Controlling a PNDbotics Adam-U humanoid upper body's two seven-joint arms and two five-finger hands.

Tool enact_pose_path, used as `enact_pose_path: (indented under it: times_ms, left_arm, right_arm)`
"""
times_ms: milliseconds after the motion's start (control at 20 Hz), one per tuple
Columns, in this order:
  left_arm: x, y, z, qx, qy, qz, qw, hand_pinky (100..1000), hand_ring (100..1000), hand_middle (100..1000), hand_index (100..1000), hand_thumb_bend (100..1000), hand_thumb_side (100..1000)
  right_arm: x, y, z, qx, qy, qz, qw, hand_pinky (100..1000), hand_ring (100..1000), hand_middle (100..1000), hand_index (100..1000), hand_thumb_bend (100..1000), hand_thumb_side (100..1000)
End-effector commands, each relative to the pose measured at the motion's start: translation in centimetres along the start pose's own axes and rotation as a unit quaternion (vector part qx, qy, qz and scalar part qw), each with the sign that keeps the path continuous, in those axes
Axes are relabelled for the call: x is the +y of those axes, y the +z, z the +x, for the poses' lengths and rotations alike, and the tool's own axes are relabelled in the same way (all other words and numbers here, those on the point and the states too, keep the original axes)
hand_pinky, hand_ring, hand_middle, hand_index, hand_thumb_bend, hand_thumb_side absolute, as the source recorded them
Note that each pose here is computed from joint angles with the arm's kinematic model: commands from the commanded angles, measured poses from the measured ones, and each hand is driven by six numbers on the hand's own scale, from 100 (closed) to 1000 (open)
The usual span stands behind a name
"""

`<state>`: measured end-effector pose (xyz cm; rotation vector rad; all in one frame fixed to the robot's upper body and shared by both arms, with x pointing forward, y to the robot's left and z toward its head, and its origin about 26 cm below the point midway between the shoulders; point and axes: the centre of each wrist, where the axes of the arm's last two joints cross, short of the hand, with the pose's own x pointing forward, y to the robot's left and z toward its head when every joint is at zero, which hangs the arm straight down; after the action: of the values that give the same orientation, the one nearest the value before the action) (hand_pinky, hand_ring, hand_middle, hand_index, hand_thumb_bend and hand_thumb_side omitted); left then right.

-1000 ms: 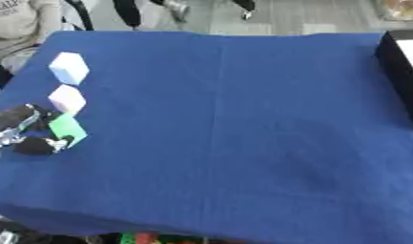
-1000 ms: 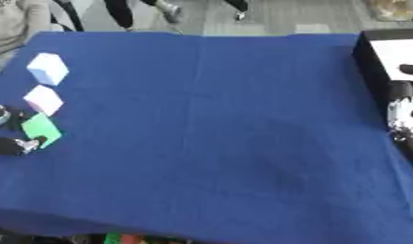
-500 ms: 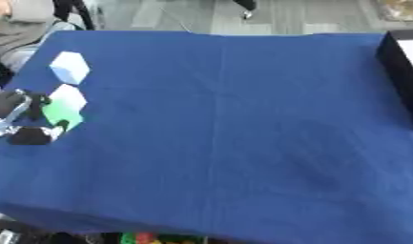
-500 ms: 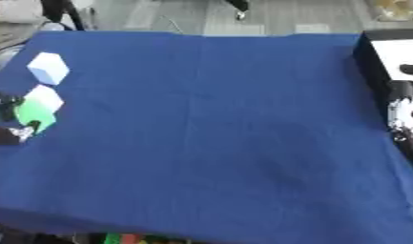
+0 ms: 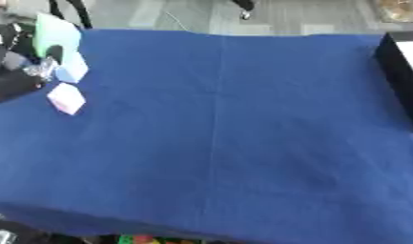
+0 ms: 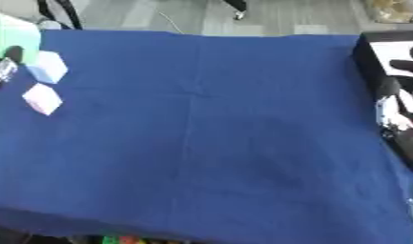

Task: Pick up the objects with one hand, pass them to the other hand, and then place them into the box on the other side of the table.

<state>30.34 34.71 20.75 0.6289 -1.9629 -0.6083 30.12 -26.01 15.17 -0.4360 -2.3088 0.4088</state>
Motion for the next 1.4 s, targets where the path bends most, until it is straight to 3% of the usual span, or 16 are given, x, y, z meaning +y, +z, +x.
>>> enact_pose_path:
  times_ms: [50,250,500,950,1150,1250,1300,1400]
  left_arm:
    - [-0.7,-0.7,2.5,-0.041,0.052,-0.025,0.997,644,468,389,607,101,611]
    - [-2.2,-1.7,4.1,-0.071,0.109,-0.068,0.989,646,471,393,609,100,625]
    - [-3.3,-3.0,5.4,-0.099,0.138,-0.121,0.978,649,473,394,611,100,638]
    - [-4.6,-5.5,6.5,-0.146,0.154,-0.231,0.950,653,473,392,610,100,659]
    - [-5.2,-6.6,6.9,-0.163,0.153,-0.290,0.930,655,474,393,611,102,671]
    - [-5.4,-7.0,7.0,-0.168,0.150,-0.314,0.922,655,474,393,612,103,672]
    - [-5.5,-7.2,7.1,-0.170,0.148,-0.324,0.919,655,475,393,612,104,671]
    - [-5.8,-7.5,7.2,-0.173,0.144,-0.341,0.913,655,474,393,611,105,672]
  right_arm:
    - [-0.4,-1.1,1.1,-0.042,0.032,0.023,0.998,855,745,780,925,100,469]
    - [-0.2,-2.2,2.1,-0.090,0.069,0.056,0.992,853,753,788,923,100,420]
    - [0.4,-3.8,3.9,-0.169,0.112,0.100,0.974,845,760,795,918,100,344]
    - [2.4,-6.7,7.3,-0.314,0.130,0.164,0.926,830,766,797,912,100,262]
    - [3.2,-7.7,8.6,-0.366,0.145,0.187,0.900,850,791,816,922,100,281]
    - [3.5,-8.0,9.1,-0.386,0.154,0.196,0.888,861,803,827,932,148,306]
    - [3.6,-8.1,9.3,-0.394,0.160,0.200,0.883,882,825,848,945,239,327]
    - [3.8,-8.3,9.6,-0.405,0.172,0.206,0.874,897,839,861,949,293,335]
